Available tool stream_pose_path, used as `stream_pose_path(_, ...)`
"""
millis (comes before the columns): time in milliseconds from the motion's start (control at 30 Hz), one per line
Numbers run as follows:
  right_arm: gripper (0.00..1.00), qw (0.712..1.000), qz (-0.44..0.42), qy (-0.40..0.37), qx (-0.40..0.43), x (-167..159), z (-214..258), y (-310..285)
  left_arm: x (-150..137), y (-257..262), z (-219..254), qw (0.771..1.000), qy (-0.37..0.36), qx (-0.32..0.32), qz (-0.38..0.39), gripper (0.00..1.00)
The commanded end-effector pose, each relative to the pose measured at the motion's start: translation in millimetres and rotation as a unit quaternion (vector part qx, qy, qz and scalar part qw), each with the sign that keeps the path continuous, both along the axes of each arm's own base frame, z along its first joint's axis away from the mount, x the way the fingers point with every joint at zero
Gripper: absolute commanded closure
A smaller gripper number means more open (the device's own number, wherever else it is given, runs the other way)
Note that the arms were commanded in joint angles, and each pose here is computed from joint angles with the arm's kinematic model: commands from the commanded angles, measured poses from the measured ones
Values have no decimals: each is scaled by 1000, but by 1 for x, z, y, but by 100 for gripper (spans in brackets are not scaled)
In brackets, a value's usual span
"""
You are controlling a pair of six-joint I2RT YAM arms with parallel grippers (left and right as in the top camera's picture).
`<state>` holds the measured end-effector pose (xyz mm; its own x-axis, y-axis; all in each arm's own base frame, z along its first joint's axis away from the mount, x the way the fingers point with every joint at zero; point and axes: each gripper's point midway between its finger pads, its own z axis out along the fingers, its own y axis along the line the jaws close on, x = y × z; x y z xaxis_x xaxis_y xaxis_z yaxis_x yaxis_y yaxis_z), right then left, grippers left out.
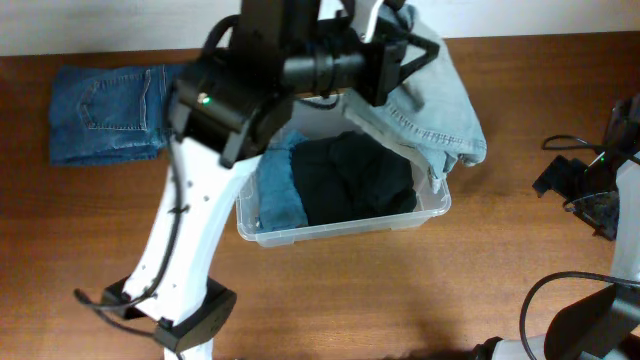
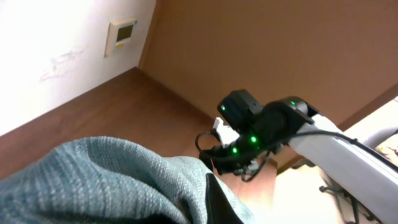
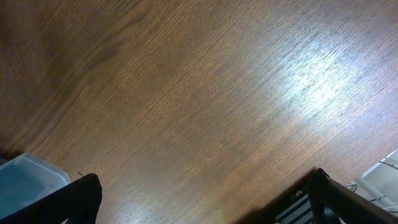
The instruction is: Pack container
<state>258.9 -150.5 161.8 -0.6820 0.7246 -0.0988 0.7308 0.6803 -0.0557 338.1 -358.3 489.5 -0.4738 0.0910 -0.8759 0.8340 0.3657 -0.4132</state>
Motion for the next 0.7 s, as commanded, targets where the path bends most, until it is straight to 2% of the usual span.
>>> stream_pose_path(0,2,1000,-4,0,-1,0,0,-1,11,-19,-3,1000,-16,-13,-12,99)
stream_pose_path(167,2,1000,-4,-1,-1,0,0,0,39,-39,-26,1000,-19,-15,-12,99)
stream_pose_path(200,2,1000,-4,0,-1,0,0,-1,52,-48,-41,1000,-16,-13,-12,99)
stream_pose_path(333,1,1000,-4,0,-1,0,0,-1,68,-60,-69,1000,2,-1,-13,99)
stream_pose_path(667,2,1000,-4,0,-1,0,0,-1,71,-81,-136,994,81,27,-66,98)
